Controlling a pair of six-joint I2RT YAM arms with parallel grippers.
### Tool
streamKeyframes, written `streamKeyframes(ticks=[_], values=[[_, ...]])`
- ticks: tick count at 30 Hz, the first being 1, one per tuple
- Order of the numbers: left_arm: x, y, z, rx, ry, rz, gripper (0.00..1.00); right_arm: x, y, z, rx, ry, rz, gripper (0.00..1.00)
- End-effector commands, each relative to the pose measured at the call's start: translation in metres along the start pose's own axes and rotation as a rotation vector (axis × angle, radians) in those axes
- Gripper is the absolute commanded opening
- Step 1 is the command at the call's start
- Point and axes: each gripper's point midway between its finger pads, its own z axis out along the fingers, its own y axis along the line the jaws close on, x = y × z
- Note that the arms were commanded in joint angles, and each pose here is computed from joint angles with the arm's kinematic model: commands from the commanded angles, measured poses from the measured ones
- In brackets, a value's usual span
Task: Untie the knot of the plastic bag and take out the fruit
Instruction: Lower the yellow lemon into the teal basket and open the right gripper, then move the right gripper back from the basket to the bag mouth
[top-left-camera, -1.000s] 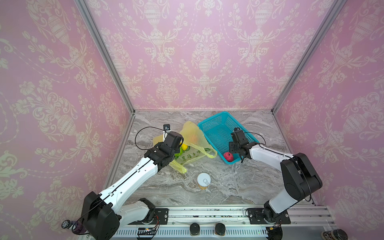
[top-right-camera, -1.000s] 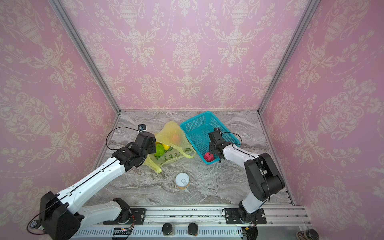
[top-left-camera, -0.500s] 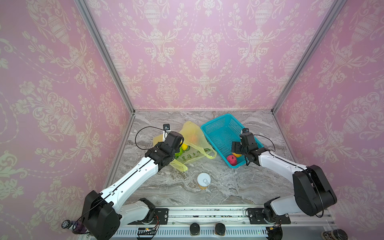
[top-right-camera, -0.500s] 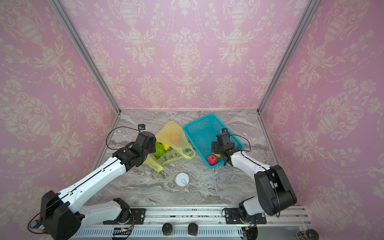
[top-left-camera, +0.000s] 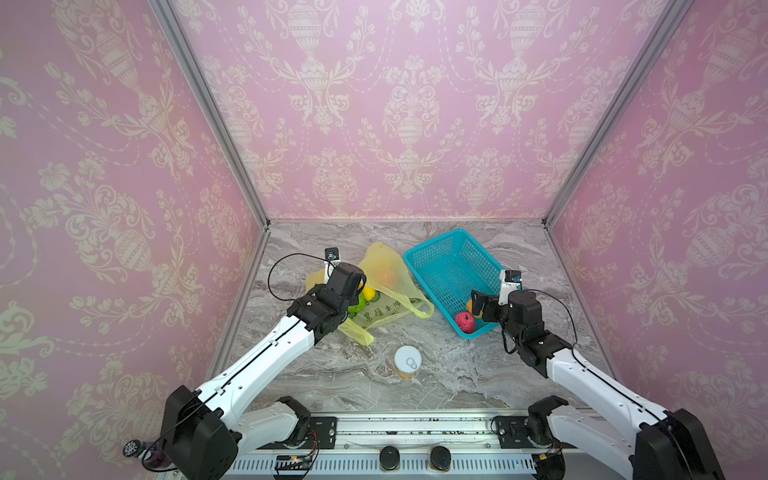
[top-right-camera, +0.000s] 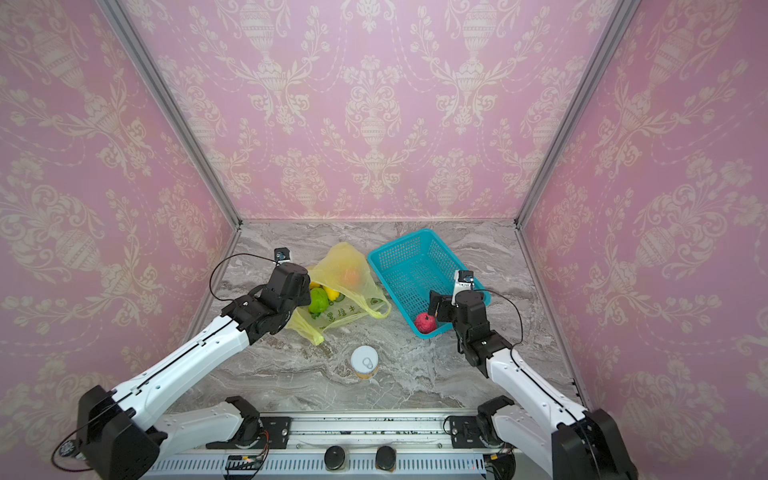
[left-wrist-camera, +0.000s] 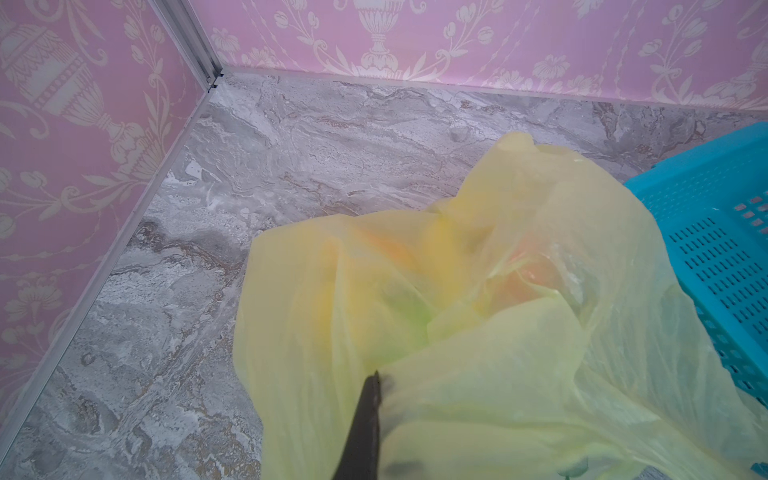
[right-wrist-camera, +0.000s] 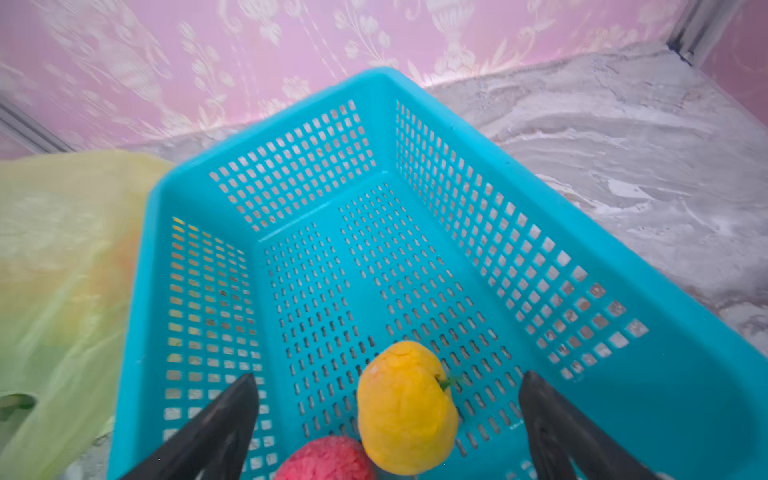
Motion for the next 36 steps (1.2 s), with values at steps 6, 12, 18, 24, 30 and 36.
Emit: streamKeyframes(ticks=[6, 12, 18, 24, 30, 36], values=[[0.0, -0.004, -0.002, 0.034, 0.017, 0.002, 0.0, -0.029, 0.061, -0.05, -0.342, -0.21, -0.07, 0.91], [0.002, -0.016, -0.004, 0.097, 0.049, -0.014, 0.0, -0.015, 0.128, -0.08, -0.556, -0.227, -0.23, 0.86], [-0.001, -0.031, -0.012, 0.173, 0.088, -0.043, 0.0, 0.012, 0.194, -0.096, -0.706, -0.18, -0.426, 0.83], [0.007, -0.045, -0.015, 0.251, 0.14, -0.084, 0.0, 0.055, 0.256, -0.103, -0.91, -0.089, -0.554, 0.77], [0.008, -0.043, -0.011, 0.235, 0.135, -0.072, 0.0, 0.079, 0.308, -0.08, -0.905, -0.029, -0.65, 0.5], [0.008, -0.043, -0.011, 0.228, 0.143, -0.069, 0.0, 0.074, 0.304, -0.01, -0.752, 0.037, -0.558, 0.42]])
